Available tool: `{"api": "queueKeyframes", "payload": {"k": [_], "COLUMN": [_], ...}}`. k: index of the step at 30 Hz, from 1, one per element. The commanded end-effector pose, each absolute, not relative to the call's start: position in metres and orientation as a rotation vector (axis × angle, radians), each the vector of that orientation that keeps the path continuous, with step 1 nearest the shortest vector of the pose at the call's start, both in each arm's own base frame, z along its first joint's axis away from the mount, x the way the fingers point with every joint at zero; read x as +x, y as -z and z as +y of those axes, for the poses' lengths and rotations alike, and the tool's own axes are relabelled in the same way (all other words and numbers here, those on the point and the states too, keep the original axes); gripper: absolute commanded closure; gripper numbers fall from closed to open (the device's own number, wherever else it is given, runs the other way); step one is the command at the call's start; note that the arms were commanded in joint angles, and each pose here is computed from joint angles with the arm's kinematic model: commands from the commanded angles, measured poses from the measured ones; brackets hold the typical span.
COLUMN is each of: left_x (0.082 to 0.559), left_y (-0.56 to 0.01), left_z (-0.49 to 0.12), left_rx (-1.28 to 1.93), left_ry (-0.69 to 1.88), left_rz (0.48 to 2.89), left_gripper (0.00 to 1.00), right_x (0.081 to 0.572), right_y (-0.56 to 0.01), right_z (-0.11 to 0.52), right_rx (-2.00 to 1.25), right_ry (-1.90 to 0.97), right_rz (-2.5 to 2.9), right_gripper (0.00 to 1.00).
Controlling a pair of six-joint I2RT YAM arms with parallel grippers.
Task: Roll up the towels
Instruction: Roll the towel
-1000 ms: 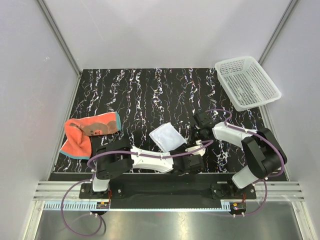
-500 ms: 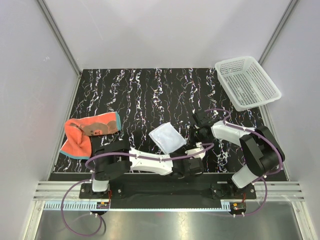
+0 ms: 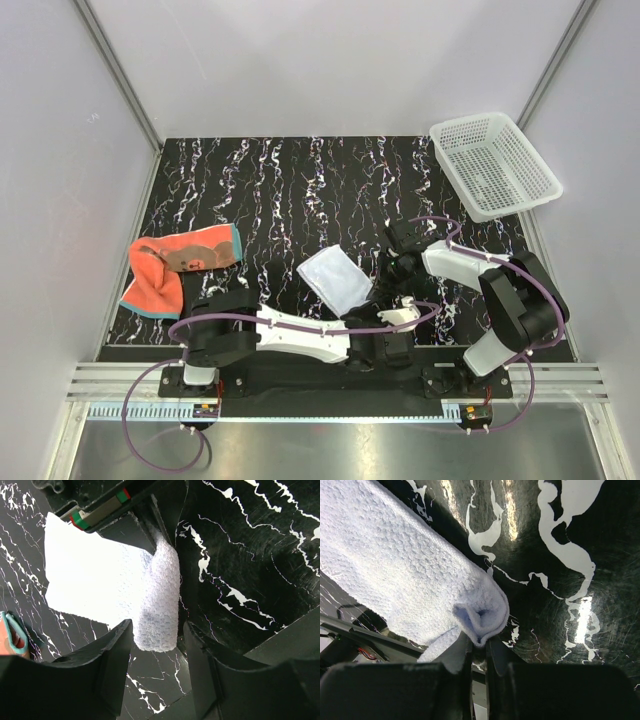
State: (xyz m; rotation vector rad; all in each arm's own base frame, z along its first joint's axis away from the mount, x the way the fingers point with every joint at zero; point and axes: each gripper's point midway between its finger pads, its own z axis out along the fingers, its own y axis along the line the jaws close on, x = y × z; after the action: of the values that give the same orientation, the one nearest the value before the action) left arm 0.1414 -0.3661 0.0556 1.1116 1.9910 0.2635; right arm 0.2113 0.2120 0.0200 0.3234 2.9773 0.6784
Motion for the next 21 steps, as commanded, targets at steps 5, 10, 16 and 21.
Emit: {"api": "queueKeyframes", "payload": {"k": [5, 10, 16, 21], "left_x": [0.139, 0.137, 0.139, 0.14], "left_y": [-0.049, -0.03, -0.01, -0.002], "left_z": [-0.369, -0.363, -0.354, -0.356], "left_rx": [1.066, 1.08, 1.096, 1.124], "left_ry": [-0.21, -0.213, -0.187, -0.147], "left_rz": [2.01, 2.057, 2.122, 2.144], "left_gripper": [0.53, 0.54, 0.55, 0.68], "right_x": [0.215, 0.214, 0.214, 0.215], "right_y": [-0.027, -0.025, -0.025, -0.025], "right_z": [0.217, 0.217, 0.216, 0.217], "right_rx": [0.277, 0.28, 0.278, 0.282], "right_ry": [-0.684, -0.685, -0.677, -0.68], "right_rz": [2.976, 2.982, 2.985, 2.987], "right_gripper": [0.97, 0.97, 0.97, 0.97]}}
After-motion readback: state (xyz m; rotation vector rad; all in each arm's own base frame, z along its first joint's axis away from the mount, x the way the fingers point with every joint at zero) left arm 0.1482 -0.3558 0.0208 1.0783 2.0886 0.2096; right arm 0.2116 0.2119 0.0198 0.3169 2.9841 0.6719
